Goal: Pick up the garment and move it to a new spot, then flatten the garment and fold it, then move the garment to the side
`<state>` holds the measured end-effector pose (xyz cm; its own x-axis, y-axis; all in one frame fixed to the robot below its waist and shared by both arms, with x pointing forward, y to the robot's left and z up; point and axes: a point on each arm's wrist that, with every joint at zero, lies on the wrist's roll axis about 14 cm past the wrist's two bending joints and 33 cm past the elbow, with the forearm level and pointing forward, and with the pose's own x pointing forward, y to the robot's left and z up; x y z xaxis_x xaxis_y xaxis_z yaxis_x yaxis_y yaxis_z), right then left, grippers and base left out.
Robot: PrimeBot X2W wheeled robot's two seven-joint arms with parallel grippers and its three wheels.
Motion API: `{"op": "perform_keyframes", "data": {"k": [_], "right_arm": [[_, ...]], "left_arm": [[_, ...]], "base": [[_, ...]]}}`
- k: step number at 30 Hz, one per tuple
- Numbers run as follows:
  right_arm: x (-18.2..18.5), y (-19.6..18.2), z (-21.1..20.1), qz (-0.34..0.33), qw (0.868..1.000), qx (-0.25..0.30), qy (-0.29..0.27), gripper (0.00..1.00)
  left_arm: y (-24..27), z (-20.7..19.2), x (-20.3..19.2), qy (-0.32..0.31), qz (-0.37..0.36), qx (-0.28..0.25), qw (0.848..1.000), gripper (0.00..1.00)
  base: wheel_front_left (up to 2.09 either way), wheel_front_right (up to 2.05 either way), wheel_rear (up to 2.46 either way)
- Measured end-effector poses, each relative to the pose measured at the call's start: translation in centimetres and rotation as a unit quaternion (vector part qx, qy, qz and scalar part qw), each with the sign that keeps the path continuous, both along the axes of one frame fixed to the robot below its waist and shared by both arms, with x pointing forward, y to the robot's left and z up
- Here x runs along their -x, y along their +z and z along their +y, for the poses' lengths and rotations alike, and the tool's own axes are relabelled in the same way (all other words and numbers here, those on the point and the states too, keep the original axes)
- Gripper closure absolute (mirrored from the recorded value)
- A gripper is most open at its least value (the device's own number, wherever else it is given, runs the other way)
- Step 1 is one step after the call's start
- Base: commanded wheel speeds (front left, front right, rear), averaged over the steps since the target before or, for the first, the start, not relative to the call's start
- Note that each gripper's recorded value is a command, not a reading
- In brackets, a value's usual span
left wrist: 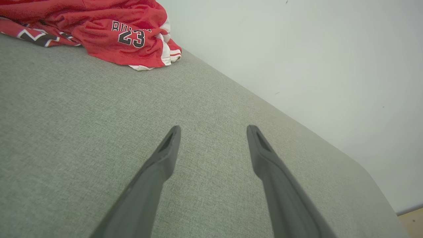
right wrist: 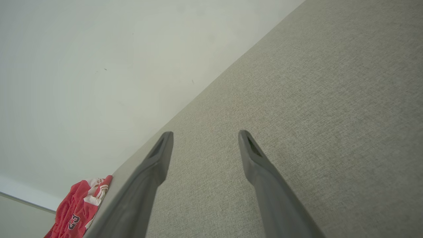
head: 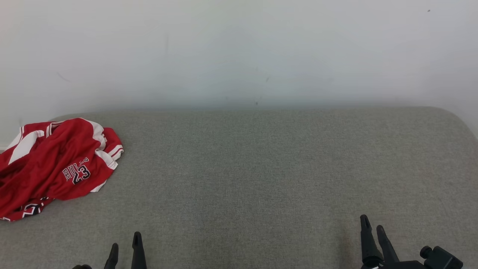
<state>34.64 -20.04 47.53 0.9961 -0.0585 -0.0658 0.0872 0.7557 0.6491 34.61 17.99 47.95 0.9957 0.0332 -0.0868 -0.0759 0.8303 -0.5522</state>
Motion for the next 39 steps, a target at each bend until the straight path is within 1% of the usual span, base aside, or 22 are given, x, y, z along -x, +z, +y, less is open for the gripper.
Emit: {"op": "perform_keyframes", "data": {"k": [2,9,19,28,39], "right_arm": [[0.0,0.0,-0.1,-0.001,1.000,0.007,0.000,0.00],[0.2,0.0,-0.4,-0.002,0.999,0.045,-0.002,0.00],[0.5,-0.2,-0.4,-0.001,0.995,0.095,0.002,0.00],[0.7,-0.2,-0.2,-0.001,0.989,0.145,0.013,0.00],[1.0,-0.2,0.0,-0.002,0.982,0.189,0.024,0.00]], "left_arm": [[0.1,-0.1,0.0,-0.002,-0.002,-0.006,1.000,0.00],[0.5,-0.3,-0.1,-0.012,-0.012,-0.062,0.998,0.00],[0.9,-0.5,0.0,-0.014,-0.025,-0.099,0.995,0.00],[1.1,-0.9,0.2,-0.020,-0.035,-0.135,0.990,0.00],[1.2,-1.2,0.3,-0.027,-0.044,-0.179,0.983,0.00]], "base": [[0.00,0.00,0.00],[0.00,0.00,0.00],[0.00,0.00,0.00],[0.00,0.00,0.00],[0.00,0.00,0.00]]}}
